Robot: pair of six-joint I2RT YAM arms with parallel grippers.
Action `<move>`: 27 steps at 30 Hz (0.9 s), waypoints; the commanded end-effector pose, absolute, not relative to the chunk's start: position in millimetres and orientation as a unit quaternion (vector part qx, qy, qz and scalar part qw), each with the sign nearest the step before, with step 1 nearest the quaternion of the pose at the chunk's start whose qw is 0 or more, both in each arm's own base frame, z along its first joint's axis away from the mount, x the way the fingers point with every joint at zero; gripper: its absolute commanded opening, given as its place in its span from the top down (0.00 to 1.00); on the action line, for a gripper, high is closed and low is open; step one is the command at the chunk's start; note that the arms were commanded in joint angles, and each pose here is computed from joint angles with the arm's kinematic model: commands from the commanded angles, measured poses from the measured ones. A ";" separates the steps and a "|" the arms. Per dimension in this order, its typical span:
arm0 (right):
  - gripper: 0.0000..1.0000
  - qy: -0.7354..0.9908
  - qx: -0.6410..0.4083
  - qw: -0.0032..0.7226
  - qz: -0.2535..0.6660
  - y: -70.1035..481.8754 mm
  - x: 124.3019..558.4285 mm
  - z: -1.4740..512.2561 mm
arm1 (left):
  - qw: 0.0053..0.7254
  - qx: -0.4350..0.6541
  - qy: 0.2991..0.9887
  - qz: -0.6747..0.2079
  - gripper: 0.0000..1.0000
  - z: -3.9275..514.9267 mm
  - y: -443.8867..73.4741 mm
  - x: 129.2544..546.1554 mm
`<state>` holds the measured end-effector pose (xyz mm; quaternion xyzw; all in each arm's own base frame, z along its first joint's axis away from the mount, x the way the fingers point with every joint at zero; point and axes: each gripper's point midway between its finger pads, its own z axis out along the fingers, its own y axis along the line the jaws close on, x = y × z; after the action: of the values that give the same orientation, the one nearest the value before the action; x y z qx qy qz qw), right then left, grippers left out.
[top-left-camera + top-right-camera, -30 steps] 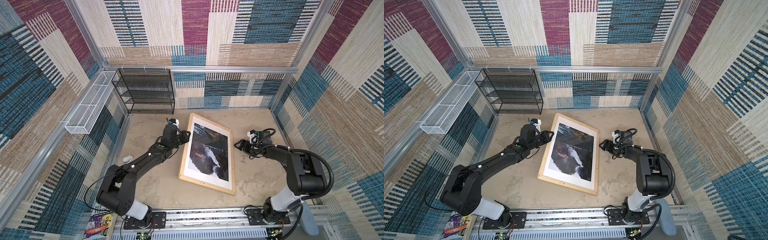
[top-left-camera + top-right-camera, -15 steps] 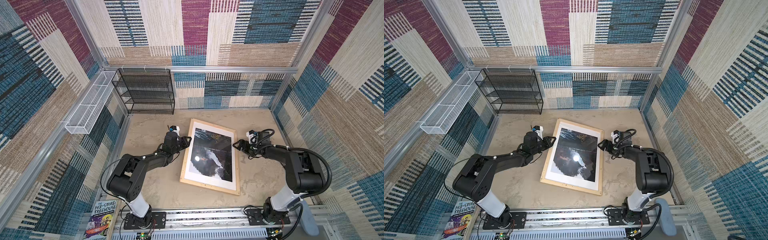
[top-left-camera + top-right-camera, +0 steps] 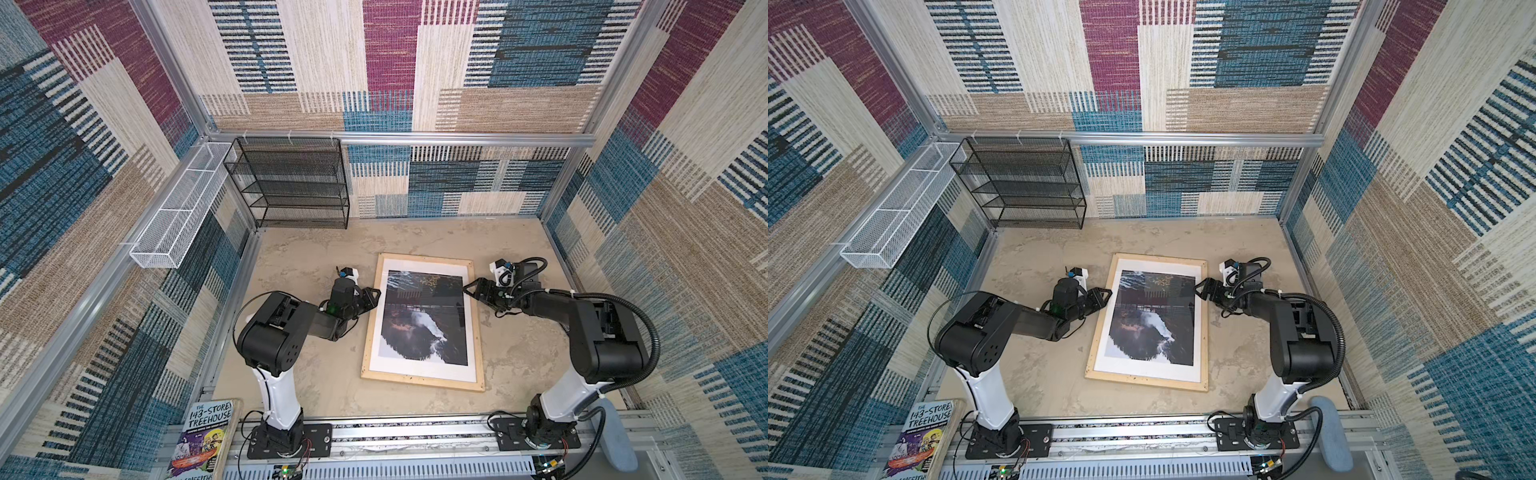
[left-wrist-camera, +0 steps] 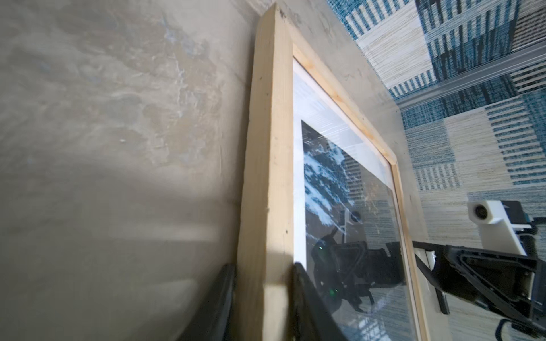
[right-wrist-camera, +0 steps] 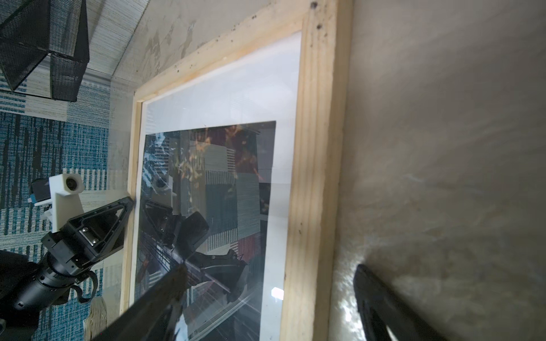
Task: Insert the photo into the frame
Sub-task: 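Lower the frame face up with the left gripper while the right gripper steadies it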
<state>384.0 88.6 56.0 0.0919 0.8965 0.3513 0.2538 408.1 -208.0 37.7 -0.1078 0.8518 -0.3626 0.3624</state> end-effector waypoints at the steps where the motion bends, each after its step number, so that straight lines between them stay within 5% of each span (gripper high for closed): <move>1: 0.10 0.894 0.088 0.256 0.358 91.3 386.4 61.2 | 0.377 -0.109 0.838 -0.380 0.64 44.9 -208.8 413.0; 9: 0.10 0.895 0.087 0.253 0.357 92.6 388.4 59.9 | 0.370 -0.115 0.844 -0.371 0.55 41.2 -203.6 412.5; 11: 0.10 0.895 0.087 0.253 0.357 92.9 388.7 58.6 | 0.368 -0.116 0.844 -0.372 0.44 41.0 -203.4 411.9; 27: 0.17 0.889 0.064 0.257 0.373 117.1 415.6 64.8 | 0.342 -0.112 0.848 -0.389 0.56 45.1 -203.6 388.2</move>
<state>406.3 108.2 55.1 0.0724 0.8993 0.3542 0.2459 394.1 -197.8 46.2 -0.1171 0.8470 -0.3740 0.3591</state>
